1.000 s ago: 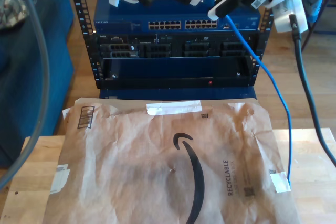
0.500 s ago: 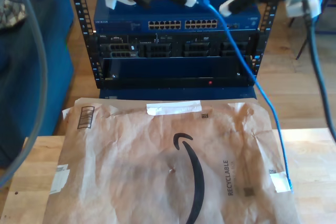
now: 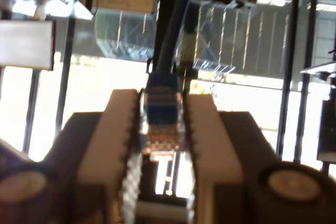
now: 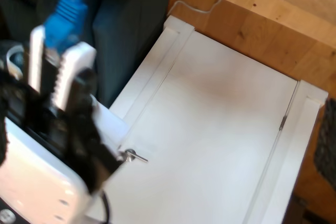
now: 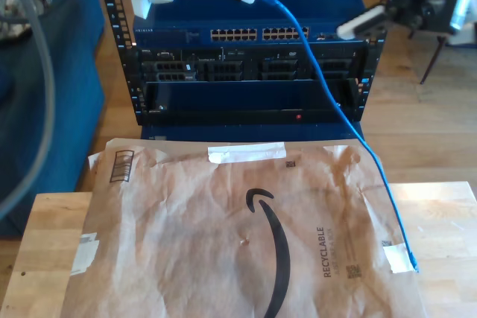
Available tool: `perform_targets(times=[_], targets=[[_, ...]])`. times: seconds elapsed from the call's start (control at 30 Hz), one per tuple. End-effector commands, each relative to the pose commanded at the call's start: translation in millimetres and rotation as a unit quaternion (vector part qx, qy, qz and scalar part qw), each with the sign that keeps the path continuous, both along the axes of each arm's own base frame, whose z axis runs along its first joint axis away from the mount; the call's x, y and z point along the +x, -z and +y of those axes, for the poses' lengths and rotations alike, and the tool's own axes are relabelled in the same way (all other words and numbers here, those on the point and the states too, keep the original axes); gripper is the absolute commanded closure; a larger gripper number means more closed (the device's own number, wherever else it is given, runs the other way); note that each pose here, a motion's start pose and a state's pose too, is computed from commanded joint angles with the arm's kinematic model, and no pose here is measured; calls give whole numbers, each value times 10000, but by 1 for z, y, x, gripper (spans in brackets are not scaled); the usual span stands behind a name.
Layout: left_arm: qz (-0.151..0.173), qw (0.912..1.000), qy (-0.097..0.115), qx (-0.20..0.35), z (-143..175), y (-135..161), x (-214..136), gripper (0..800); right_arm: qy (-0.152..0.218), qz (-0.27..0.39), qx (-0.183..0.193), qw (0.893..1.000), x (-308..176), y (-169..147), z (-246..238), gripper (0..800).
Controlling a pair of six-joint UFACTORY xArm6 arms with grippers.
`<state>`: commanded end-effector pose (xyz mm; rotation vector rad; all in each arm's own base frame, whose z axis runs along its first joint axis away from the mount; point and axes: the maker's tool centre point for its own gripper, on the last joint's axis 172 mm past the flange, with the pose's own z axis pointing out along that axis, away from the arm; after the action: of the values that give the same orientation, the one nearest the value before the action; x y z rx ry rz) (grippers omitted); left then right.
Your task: Grab the cable and plug it in
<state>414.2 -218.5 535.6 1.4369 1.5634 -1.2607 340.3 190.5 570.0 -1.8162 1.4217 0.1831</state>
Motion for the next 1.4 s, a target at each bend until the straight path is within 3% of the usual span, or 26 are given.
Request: perform_targets(times=[0.23, 0.37, 0.57, 0.7, 0.87, 1.03, 1.13, 1.27, 1.4], targets=[[412, 9986, 274, -198, -1, -7, -13, 798, 559, -695, 285, 9956, 21, -27, -13, 1], [657, 9963, 482, -279, 2, -14, -23, 798, 919, -1209, 474, 9873, 36, -43, -22, 1], [849, 9926, 619, -609, 7, -30, -27, 797, 732, -1339, 572, 9866, 29, -45, -3, 1], [1087, 9885, 456, -948, 20, -34, -10, 795, 379, -1384, 580, 9880, 22, -34, 24, 1], [1417, 9805, 502, -1269, 27, -37, -1, 795, -53, -1889, 550, 9804, 22, -21, 59, 28], [1721, 9716, 702, -1463, 30, -39, -4, 794, -47, -2197, 560, 9739, 28, -23, 64, 63], [1775, 9695, 773, -1501, 30, -41, -7, 794, 7, -2204, 566, 9738, 30, -19, 62, 1], [1847, 9645, 920, -1645, 32, -46, -11, 792, 57, -2195, 562, 9740, 31, -10, 61, 2], [2000, 9583, 1063, -1744, 34, -46, -12, 786, -33, -2581, 592, 9643, 30, -19, 72, 3]])
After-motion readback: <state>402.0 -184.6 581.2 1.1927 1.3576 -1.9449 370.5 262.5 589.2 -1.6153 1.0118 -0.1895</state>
